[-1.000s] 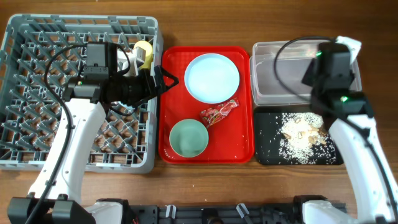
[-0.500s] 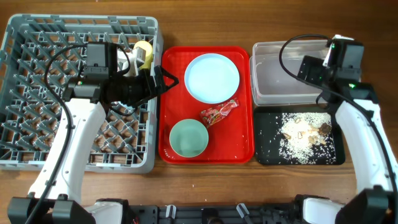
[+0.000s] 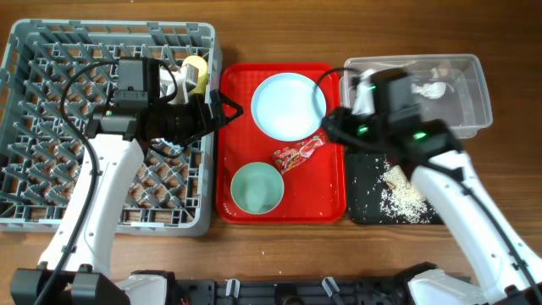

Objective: Sort waste into correct bins and load items into the dishwasher rack
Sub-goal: 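Move the right gripper to the red candy wrapper and grasp it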

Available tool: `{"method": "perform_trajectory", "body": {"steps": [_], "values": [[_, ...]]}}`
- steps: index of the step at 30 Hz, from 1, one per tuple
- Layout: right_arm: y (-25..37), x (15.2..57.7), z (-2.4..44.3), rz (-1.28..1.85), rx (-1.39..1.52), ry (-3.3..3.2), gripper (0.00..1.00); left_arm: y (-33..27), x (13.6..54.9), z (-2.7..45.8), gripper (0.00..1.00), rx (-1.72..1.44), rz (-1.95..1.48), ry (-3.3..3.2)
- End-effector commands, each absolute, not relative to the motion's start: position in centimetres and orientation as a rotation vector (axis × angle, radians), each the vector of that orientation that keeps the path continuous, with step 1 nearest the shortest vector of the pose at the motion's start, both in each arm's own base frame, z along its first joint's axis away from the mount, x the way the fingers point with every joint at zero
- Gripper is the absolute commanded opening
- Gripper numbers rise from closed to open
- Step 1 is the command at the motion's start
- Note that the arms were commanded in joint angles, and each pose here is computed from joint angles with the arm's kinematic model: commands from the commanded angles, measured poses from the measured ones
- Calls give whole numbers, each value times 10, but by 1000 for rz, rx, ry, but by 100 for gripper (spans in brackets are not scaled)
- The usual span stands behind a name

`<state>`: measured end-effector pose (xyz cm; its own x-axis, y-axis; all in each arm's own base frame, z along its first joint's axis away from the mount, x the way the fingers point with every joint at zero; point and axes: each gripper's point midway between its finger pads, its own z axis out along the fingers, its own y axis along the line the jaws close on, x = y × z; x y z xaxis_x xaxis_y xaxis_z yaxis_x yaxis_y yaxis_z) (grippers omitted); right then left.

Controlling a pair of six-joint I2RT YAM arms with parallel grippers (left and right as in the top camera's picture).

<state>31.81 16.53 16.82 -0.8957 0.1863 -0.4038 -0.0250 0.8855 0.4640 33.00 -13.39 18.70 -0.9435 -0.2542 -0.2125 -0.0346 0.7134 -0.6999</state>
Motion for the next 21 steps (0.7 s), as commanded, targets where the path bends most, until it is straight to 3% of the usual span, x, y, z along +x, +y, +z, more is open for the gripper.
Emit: {"method": "perform_trajectory", "body": {"steps": [1,6,12,21], "values": [[184,314,168,489,334,2562,40,-132,332,195,100,-225,-1059,2603],[221,303,130,328,397,2567,36,-132,332,195,100,-225,-1059,2603],[249,298,43,213,373,2718,31,-132,332,195,100,-225,-1059,2603],[220,287,8,-46,359,2779,32,-132,332,195,100,-225,-1059,2602]]}}
